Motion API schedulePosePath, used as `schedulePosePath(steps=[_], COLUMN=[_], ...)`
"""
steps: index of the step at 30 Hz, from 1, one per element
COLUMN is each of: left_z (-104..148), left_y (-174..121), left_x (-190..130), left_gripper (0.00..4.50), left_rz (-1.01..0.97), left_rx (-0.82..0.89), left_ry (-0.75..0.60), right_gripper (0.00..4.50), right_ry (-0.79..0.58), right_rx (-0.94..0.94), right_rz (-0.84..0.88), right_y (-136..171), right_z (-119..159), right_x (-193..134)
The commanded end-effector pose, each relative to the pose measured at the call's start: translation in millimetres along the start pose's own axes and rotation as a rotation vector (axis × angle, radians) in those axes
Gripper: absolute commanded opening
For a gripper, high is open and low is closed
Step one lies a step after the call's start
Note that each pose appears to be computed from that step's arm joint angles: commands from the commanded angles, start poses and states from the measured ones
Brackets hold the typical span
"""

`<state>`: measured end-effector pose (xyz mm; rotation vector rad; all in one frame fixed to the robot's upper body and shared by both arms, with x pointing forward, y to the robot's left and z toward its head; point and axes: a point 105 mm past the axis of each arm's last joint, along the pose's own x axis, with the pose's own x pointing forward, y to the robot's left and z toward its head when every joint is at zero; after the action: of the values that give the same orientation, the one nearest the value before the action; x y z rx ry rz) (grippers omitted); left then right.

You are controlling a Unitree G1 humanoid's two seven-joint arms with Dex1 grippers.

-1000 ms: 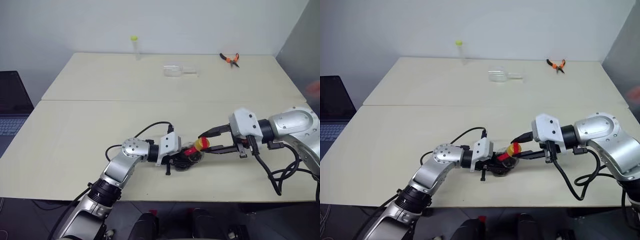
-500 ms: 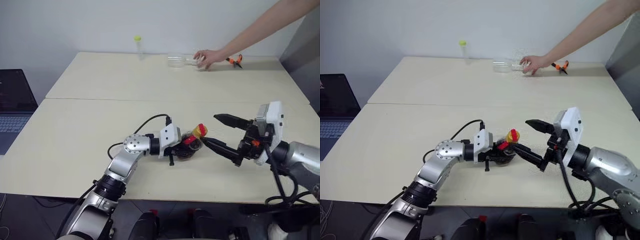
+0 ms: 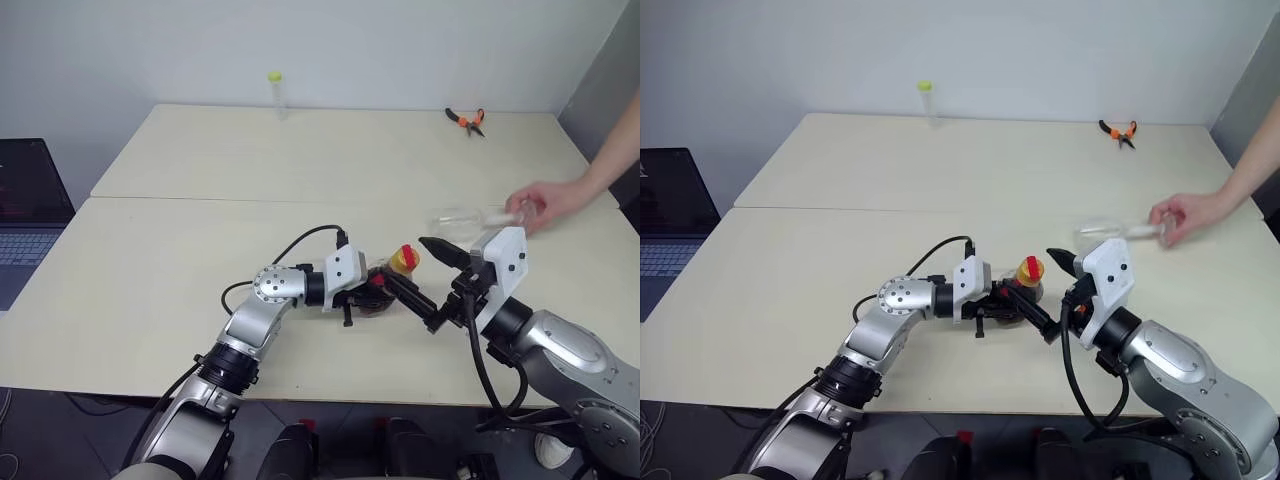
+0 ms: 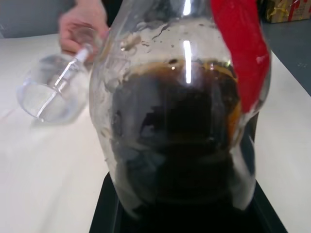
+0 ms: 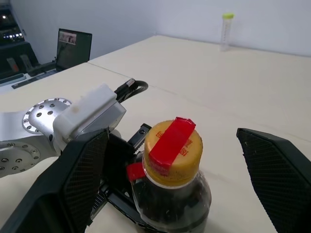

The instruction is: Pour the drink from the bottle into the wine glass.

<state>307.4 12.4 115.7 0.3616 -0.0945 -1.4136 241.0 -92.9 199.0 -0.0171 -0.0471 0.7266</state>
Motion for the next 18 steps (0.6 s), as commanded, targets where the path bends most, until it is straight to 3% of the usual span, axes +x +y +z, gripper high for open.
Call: schedulePosePath(steps=[1, 5, 6, 8, 15, 18], left_z=[13.2, 12.2, 12.4, 12.5, 12.6, 12.4], left_y=[1.7, 0.7, 0.6, 0.2, -1.6, -2.1], left_x=[1.0, 0.8, 0.6, 0.3, 0.4, 0.3], left_gripper=[0.95, 0.95, 0.95, 0.95, 0.92, 0.92], left_rz=[0.004, 0.005, 0.006, 0.006, -0.002, -0.003], left_rx=[0.053, 0.052, 0.052, 0.052, 0.056, 0.055], left_ry=[-0.036, -0.034, -0.034, -0.034, -0.030, -0.029], right_gripper=[4.50, 4.50, 4.33, 3.91, 1.36, 1.21], right_ry=[-0.050, -0.037, -0.032, -0.021, -0.021, -0.019], right_rx=[-0.017, -0.007, -0.007, -0.007, -0.002, 0.004], right_rz=[0.003, 0.017, 0.021, 0.029, 0.029, 0.034], right_y=[2.1, 3.3, 3.9, 5.0, 2.3, 1.5], right_z=[9.3, 5.1, 4.1, 1.9, 1.4, 1.2], right_x=[-2.5, -3.7, -3.7, -3.9, -3.4, -3.8])
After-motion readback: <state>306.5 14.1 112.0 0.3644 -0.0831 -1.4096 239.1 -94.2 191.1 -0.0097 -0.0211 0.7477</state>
